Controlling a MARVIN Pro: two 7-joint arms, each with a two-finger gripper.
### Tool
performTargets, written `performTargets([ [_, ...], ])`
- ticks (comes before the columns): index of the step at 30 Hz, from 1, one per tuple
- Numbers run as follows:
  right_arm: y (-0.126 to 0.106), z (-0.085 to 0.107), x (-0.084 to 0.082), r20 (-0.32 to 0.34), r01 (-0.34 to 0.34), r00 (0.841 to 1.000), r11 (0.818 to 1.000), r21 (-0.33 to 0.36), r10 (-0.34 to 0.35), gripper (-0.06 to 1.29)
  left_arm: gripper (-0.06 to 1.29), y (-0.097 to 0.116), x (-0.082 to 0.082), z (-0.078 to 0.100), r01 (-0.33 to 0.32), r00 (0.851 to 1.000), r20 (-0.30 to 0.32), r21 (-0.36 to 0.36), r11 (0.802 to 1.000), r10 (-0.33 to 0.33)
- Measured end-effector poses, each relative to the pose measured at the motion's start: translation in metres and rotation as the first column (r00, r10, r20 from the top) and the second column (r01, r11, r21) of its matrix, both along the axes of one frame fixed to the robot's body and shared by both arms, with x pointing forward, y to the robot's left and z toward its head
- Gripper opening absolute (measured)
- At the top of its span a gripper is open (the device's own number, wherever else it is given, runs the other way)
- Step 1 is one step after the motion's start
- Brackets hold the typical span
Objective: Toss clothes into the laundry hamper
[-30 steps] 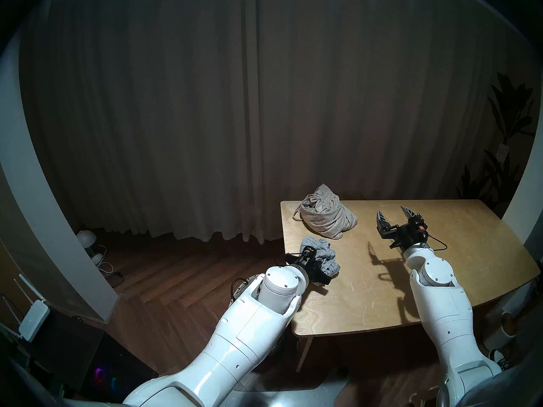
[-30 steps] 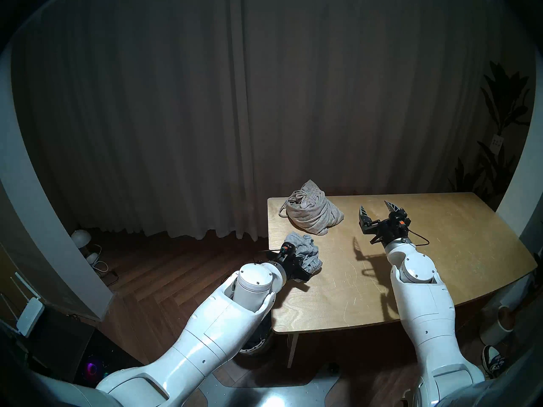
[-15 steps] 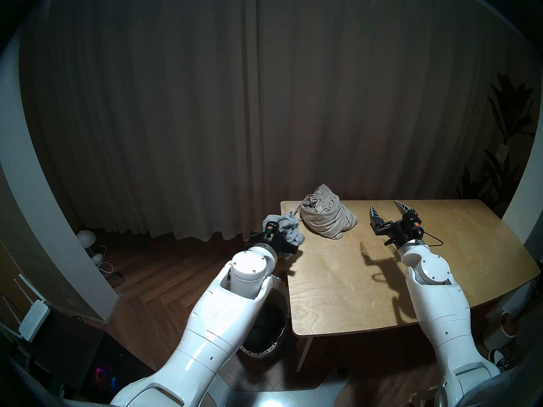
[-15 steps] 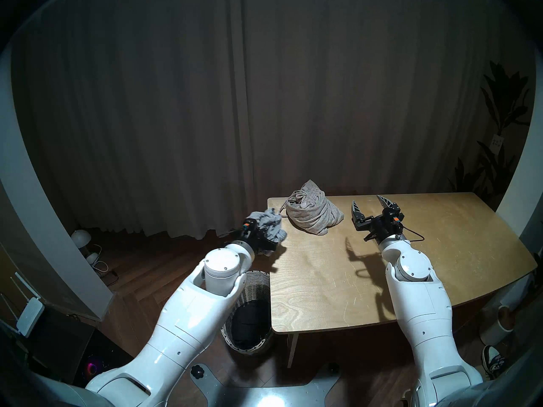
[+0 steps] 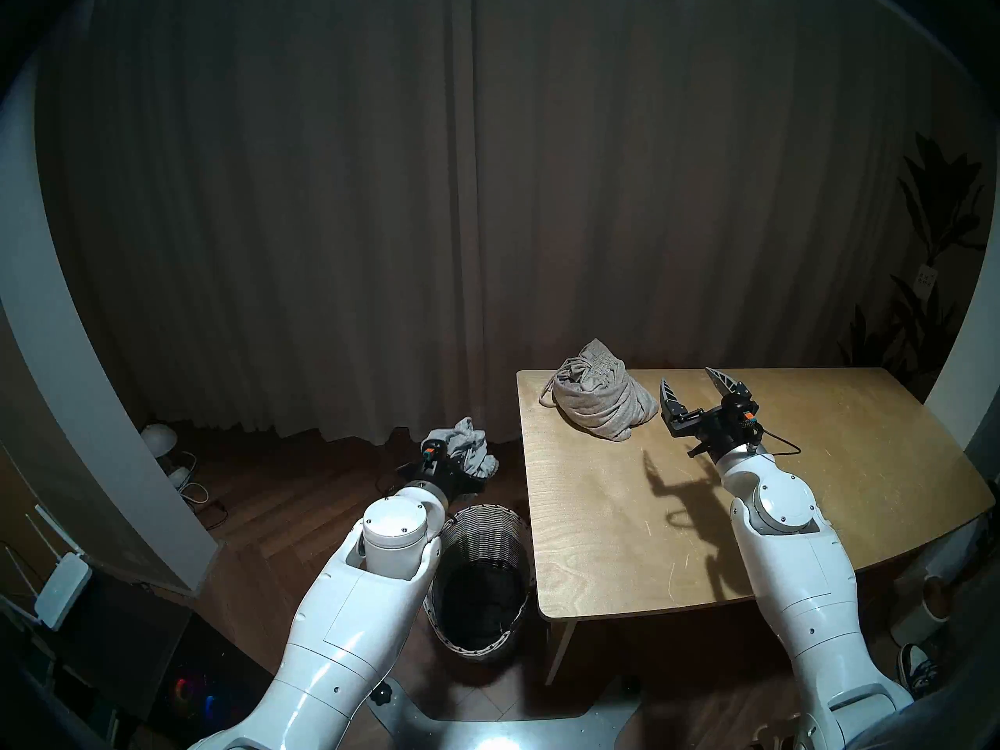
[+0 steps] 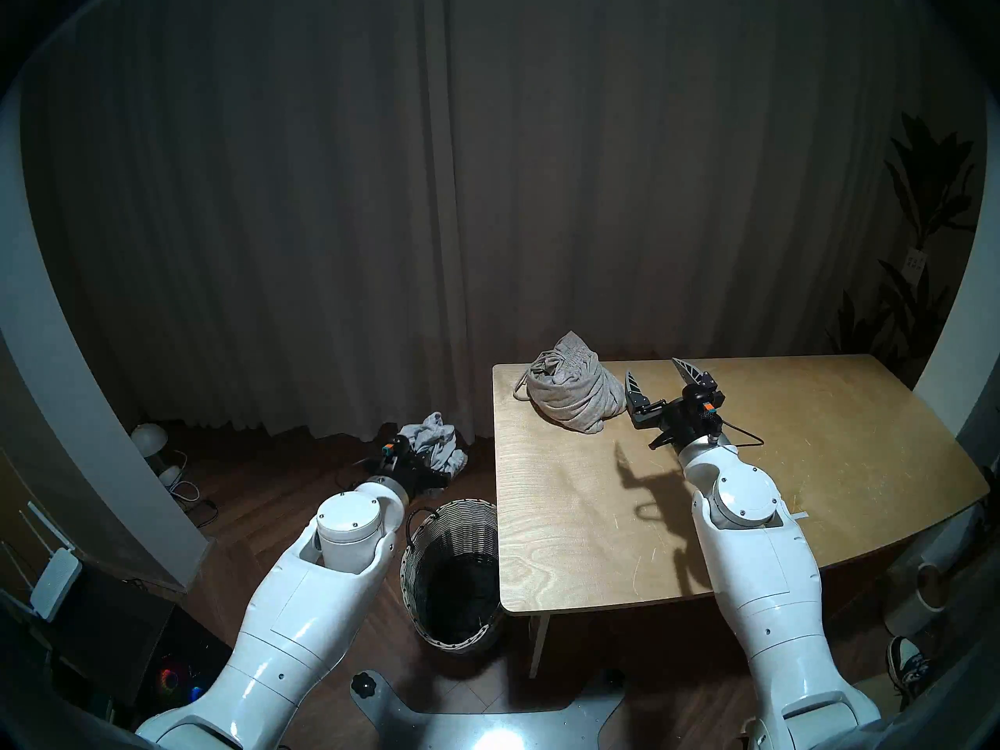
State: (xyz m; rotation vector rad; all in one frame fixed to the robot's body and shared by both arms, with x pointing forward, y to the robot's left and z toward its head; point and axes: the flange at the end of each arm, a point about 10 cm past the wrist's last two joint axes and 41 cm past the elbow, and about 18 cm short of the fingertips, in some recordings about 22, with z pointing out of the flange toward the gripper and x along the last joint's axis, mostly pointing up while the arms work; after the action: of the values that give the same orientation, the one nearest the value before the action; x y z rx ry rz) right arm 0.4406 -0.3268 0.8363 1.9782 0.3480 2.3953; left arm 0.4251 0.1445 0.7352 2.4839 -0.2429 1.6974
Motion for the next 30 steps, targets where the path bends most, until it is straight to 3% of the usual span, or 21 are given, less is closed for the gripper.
performTargets([
  [6, 0.001, -0.004, -0.004, -0.015, 0.01, 1.0, 1.0, -0.002, -0.01, 1.23, 0.08, 0.012, 0.007, -0.025, -0.026, 0.998, -0.057, 0.002, 1.0, 0.026],
  [14, 0.002, -0.007, -0.007, -0.019, 0.021, 1.0, 1.0, -0.005, -0.021, 1.23, 0.08, 0.01, 0.024, -0.027, -0.026, 0.998, -0.064, -0.003, 1.0, 0.026],
  [30, 0.003, -0.008, -0.004, -0.02, 0.036, 0.999, 0.999, -0.001, -0.036, 1.23, 0.08, -0.022, 0.048, -0.04, 0.035, 0.993, -0.111, -0.01, 0.999, -0.036],
])
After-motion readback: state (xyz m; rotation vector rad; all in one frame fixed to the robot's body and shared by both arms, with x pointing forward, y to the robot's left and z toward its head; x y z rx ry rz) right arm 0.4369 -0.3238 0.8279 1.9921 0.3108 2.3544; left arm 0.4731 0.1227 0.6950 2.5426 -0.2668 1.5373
